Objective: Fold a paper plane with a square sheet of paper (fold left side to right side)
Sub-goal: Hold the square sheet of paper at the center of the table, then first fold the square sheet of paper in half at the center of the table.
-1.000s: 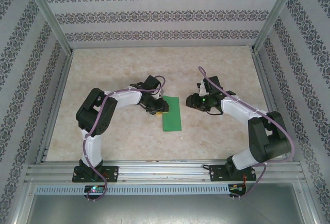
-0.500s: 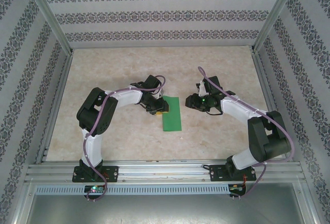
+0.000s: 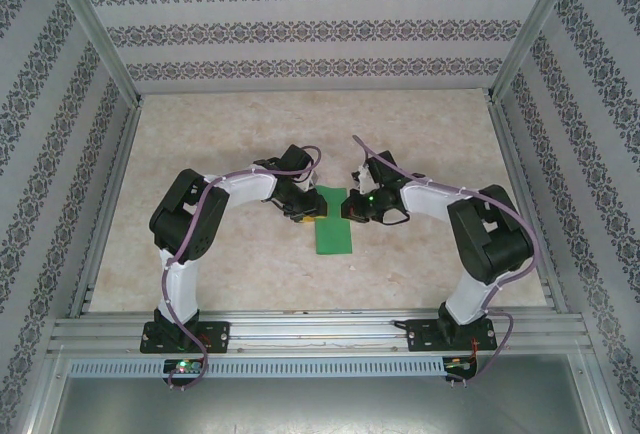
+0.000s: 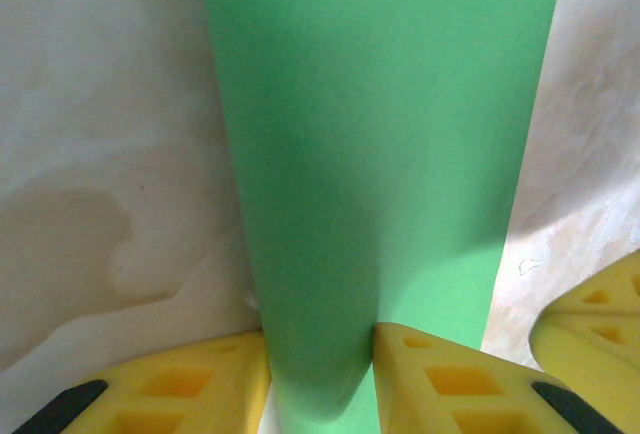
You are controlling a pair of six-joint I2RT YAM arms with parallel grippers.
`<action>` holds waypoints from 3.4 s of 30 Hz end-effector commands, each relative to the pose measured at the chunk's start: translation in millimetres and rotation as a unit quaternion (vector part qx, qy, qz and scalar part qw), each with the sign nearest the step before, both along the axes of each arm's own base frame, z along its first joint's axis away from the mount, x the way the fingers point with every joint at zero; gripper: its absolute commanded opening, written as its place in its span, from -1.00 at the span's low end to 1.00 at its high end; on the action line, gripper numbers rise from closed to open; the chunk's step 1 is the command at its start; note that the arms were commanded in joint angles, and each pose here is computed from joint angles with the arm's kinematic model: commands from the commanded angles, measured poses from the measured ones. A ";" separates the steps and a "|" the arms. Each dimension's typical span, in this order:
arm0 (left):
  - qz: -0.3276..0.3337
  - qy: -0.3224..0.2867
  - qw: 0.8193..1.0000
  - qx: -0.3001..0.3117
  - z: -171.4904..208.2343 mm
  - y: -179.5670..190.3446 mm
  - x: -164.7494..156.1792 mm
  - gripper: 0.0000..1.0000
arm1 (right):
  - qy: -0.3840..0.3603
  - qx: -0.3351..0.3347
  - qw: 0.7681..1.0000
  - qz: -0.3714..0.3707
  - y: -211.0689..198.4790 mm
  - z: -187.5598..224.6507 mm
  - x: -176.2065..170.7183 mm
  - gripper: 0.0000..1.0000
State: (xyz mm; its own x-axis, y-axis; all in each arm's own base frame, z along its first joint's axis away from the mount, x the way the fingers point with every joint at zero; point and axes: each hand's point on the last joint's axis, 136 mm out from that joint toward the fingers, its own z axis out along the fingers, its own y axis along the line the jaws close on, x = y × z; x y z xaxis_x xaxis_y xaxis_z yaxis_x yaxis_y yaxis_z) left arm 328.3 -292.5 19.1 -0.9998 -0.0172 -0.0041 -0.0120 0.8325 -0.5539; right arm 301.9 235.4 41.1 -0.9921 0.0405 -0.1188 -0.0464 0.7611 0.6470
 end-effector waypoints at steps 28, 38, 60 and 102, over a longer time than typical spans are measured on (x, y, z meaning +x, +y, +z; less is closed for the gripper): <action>0.002 -0.035 0.997 0.074 -13.9 24.4 -4.6 -0.04 | 0.081 -0.072 0.994 0.005 -16.4 -55.5 -23.1 -1.00; 0.007 -0.126 0.991 0.031 48.0 28.5 3.6 -0.05 | 0.086 -0.086 0.993 0.005 -20.5 -60.5 -25.1 -1.00; -0.041 -0.086 0.993 -0.076 12.8 -12.9 -2.5 -0.82 | 0.100 -0.106 0.989 0.013 -25.9 -70.5 -29.4 -1.00; -0.031 -0.119 0.985 -0.122 47.0 0.6 -20.0 -0.92 | 0.124 -0.136 0.983 0.014 -40.4 -84.4 -43.8 -1.00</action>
